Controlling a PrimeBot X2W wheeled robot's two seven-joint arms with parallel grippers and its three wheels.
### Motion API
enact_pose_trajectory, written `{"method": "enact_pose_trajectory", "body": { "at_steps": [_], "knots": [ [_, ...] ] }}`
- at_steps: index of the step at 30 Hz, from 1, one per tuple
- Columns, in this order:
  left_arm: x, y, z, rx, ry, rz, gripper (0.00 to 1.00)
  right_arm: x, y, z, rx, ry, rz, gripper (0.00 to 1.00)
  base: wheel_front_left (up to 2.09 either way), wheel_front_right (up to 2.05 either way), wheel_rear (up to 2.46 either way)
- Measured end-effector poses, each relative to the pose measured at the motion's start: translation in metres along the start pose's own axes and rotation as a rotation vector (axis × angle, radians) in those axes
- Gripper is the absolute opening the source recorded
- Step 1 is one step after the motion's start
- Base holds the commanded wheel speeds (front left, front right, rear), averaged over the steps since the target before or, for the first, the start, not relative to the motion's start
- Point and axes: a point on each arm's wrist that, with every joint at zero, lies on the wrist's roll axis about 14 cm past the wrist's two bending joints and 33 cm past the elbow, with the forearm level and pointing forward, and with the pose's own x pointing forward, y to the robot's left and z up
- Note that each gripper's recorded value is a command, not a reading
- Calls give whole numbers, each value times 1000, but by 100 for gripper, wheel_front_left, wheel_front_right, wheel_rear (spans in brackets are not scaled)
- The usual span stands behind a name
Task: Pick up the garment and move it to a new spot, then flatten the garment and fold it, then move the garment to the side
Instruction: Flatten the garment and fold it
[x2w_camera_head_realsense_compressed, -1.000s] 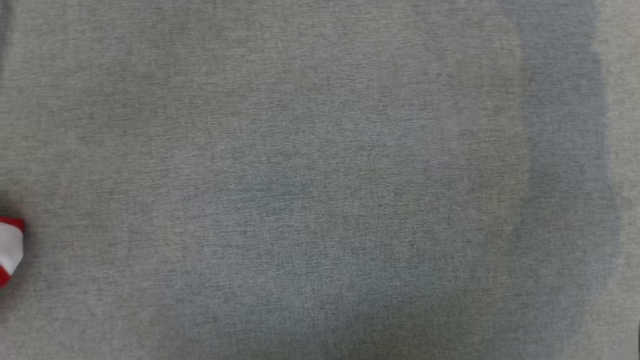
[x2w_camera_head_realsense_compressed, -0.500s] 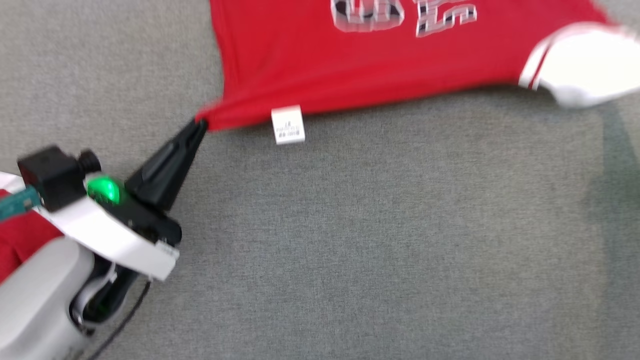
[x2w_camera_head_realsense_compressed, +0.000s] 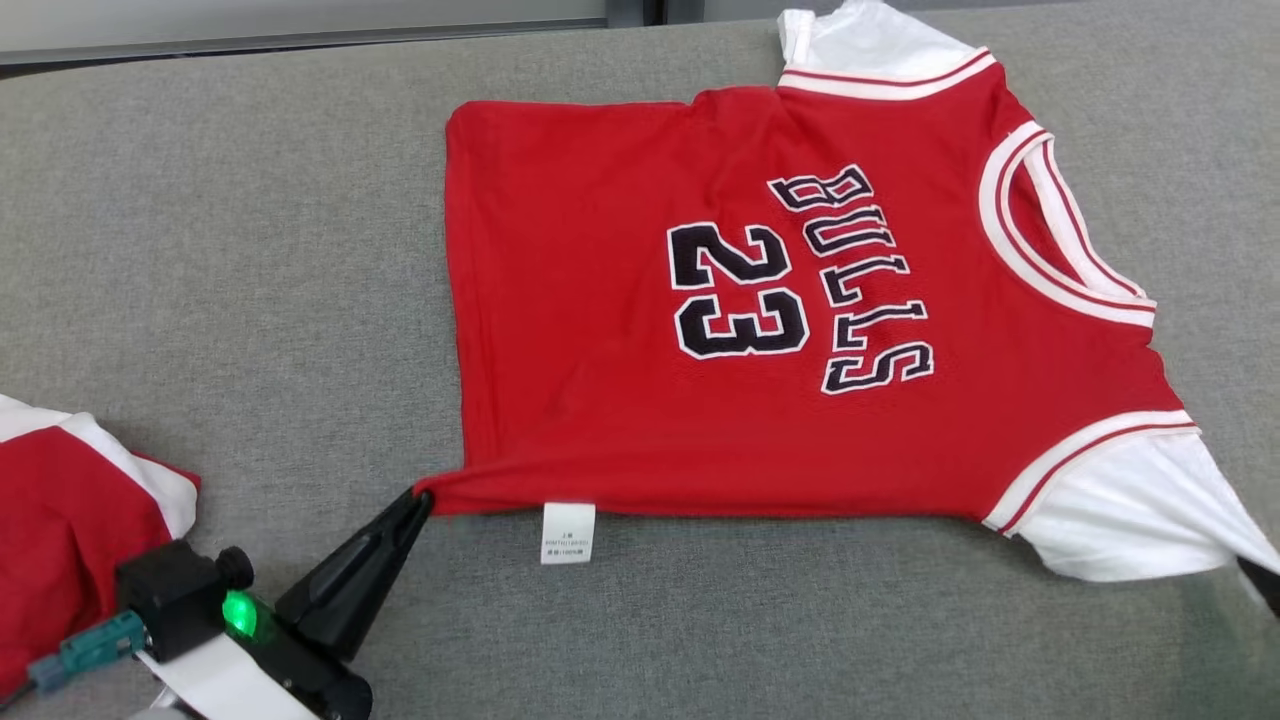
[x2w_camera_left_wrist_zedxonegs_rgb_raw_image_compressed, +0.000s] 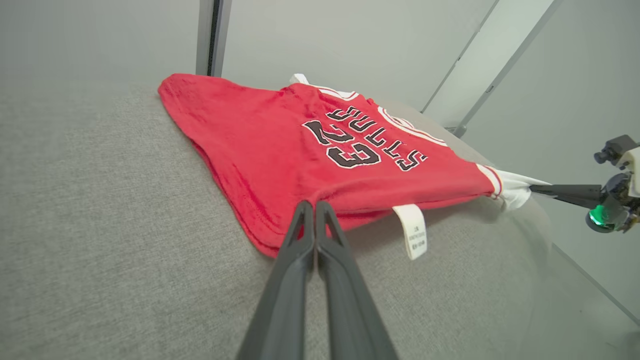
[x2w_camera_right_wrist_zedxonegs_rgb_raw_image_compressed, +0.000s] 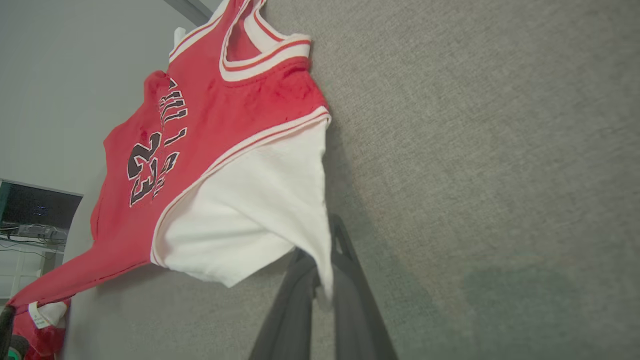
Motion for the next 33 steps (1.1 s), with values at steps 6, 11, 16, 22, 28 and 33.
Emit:
{"method": "enact_pose_trajectory", "body": {
  "at_steps": [6, 11, 16, 22, 28, 33],
  "knots": [
    [-15, -9, -28, -30, 62, 8, 0, -9, -7, -30, 27, 65, -30, 0, 0, 0, 0],
    [-21, -18, -41, -46, 83, 7, 0, -7, -2, -33, 43, 60, -18, 0, 0, 0, 0],
    [-30, -24, -40, -79, 73, 16, 0, -9, 16, -17, 62, 8, 44, 0, 0, 0, 0],
    [-26, -28, -15, -151, 0, 15, 0, -7, 41, 13, 79, -55, 136, 0, 0, 0, 0],
    [-6, -23, 17, -217, -68, -6, 0, 15, 62, 40, 83, -92, 202, 0, 0, 0, 0],
    [15, -9, 25, -227, -53, -6, 0, 45, 71, 63, 63, -116, 216, 0, 0, 0, 0]
  ]
}}
